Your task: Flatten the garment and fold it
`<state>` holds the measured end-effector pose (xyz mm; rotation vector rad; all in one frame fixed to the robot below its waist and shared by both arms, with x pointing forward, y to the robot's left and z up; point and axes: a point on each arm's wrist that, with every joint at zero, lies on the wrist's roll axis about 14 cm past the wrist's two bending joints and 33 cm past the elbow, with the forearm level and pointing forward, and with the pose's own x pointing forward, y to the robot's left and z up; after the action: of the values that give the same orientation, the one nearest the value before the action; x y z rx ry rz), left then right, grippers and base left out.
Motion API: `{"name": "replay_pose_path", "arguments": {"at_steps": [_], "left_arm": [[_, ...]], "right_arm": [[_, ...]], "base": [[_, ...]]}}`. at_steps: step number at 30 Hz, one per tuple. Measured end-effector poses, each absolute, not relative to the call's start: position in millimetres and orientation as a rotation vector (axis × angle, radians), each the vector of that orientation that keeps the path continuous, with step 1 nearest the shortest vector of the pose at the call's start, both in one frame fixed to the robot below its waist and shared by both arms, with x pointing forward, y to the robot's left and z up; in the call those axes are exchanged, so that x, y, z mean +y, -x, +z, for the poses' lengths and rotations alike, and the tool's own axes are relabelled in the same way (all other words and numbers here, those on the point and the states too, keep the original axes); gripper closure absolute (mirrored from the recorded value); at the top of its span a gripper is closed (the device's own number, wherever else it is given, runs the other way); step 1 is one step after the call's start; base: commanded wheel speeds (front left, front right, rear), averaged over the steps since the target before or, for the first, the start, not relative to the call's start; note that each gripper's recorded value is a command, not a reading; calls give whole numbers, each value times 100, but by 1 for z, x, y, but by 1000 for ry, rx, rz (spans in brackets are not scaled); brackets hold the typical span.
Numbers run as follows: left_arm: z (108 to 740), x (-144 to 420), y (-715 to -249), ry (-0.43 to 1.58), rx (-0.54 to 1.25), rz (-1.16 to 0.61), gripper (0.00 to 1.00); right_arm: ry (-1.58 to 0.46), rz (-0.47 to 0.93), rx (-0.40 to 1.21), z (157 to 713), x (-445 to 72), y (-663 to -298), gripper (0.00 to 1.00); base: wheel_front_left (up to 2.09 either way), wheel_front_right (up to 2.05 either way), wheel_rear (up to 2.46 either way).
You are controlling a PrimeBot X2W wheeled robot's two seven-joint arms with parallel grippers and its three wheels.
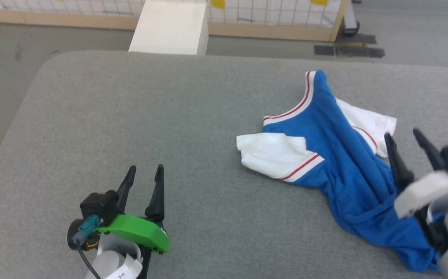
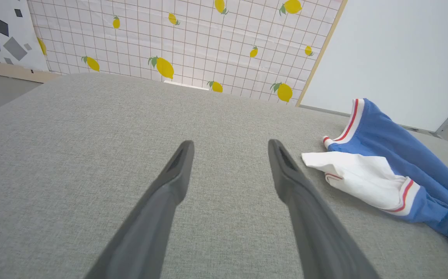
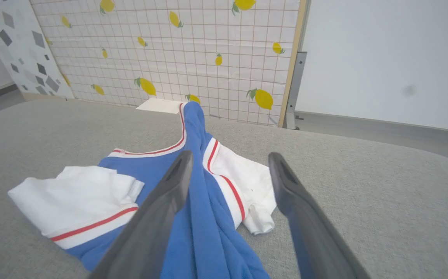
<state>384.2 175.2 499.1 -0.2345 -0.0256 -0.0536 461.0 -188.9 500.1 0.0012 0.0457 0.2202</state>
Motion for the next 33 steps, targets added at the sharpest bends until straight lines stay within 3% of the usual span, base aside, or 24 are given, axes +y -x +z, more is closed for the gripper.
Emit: {"name": "replay_pose_path", "arguments": {"at_steps": [10, 19, 27, 33], "left_arm": [[513, 147, -393, 231, -35, -150, 0], [553, 78, -452, 164, -42, -382, 0], [511, 20, -489, -12, 267, -560, 0], [449, 20, -507, -159, 615, -605, 0]], "right_arm": [[-78, 117, 112, 495, -186, -373, 0], [-92, 75, 147, 501, -187, -351, 0], [-116, 30, 184, 493, -195, -345, 0], [-134, 6, 250, 472, -197, -347, 0]], "base": [[0, 0, 0], [0, 0, 0], [0, 0, 0], [0, 0, 0]]}}
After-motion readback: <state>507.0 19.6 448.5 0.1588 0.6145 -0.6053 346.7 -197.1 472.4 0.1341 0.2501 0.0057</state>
